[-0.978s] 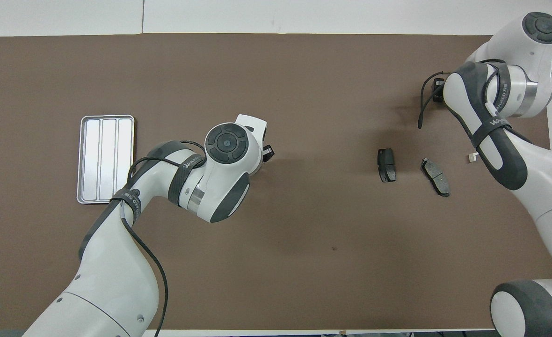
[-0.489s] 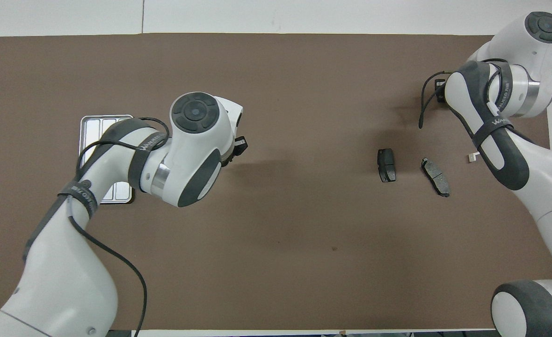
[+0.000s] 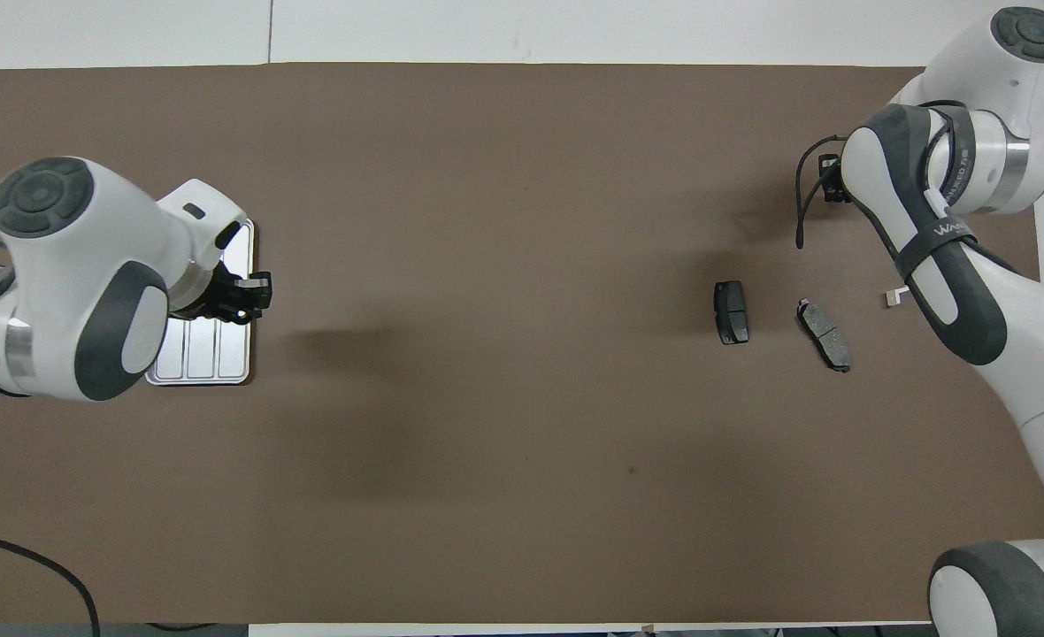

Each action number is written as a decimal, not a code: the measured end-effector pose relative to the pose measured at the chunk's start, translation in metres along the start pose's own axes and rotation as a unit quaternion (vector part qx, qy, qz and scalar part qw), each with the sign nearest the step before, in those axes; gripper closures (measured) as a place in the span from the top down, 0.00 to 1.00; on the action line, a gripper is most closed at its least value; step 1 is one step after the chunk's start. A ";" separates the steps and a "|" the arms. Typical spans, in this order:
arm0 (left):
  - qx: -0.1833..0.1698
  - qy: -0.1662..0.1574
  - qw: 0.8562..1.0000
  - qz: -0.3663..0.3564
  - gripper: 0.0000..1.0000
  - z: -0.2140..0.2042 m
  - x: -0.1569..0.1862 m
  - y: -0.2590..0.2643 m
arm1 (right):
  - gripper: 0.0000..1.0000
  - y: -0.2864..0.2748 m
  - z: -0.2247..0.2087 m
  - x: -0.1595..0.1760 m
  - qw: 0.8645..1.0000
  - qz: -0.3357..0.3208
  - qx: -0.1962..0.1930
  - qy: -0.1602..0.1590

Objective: Pick bearing gear from pile to tray
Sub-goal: 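Place the bearing in the tray while the right gripper grabs another bearing, then set the second bearing at center while the left gripper reaches it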

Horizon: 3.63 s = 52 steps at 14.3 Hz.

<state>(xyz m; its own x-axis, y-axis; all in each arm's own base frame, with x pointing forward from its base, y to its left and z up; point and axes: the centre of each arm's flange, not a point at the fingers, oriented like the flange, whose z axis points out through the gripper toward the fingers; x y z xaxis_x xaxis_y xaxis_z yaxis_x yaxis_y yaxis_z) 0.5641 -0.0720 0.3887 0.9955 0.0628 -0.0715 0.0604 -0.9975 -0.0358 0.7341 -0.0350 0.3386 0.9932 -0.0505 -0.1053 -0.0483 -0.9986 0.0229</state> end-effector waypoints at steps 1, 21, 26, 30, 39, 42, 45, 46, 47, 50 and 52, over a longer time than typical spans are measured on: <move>-0.003 0.006 1.000 0.011 0.36 0.008 0.002 -0.024 | 0.24 -0.019 -0.033 -0.011 1.000 -0.010 -0.002 -0.005; -0.009 0.016 0.999 0.051 0.57 0.092 -0.022 -0.074 | 0.24 -0.443 -0.091 -0.225 0.932 0.356 0.074 -0.007; -0.020 0.021 0.999 0.041 0.96 0.062 -0.008 -0.068 | 0.24 -0.483 0.002 -0.226 0.924 0.374 0.076 0.027; -0.030 0.032 0.999 0.015 1.00 -0.005 0.013 -0.047 | 0.24 -0.490 0.049 -0.213 0.922 0.376 0.086 0.038; -0.034 0.041 0.998 -0.033 1.00 -0.022 0.010 0.019 | 0.70 -0.474 0.039 -0.197 0.917 0.391 0.072 0.036; -0.036 0.040 0.997 -0.057 1.00 -0.021 0.005 0.046 | 1.00 -0.432 -0.030 -0.163 0.913 0.401 0.064 0.032; -0.041 0.042 0.994 -0.087 1.00 -0.014 -0.013 0.115 | 1.00 -0.369 -0.112 -0.147 0.935 0.346 0.072 0.031; -0.042 0.041 0.994 -0.094 1.00 -0.005 -0.023 0.147 | 1.00 -0.343 -0.138 -0.145 0.950 0.303 0.073 0.036; -0.041 0.037 0.994 -0.099 1.00 0.010 -0.034 0.179 | 1.00 -0.313 -0.160 -0.142 0.964 0.254 0.072 0.043; -0.035 0.029 0.993 -0.112 0.90 0.061 -0.060 0.252 | 1.00 -0.203 -0.210 -0.130 0.991 0.101 0.059 0.061; -0.025 0.024 0.992 -0.117 0.88 0.082 -0.067 0.272 | 1.00 -0.137 -0.228 -0.125 0.996 0.008 0.049 0.071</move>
<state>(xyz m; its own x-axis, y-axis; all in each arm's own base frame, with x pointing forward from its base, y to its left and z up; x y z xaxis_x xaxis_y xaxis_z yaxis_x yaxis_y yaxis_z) 0.5079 -0.3454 0.3016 0.9558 0.2935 -0.0185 0.2936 -0.9559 0.0029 0.6406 0.1121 0.5750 0.9969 -0.0702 0.0360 -0.0674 -0.9950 -0.0744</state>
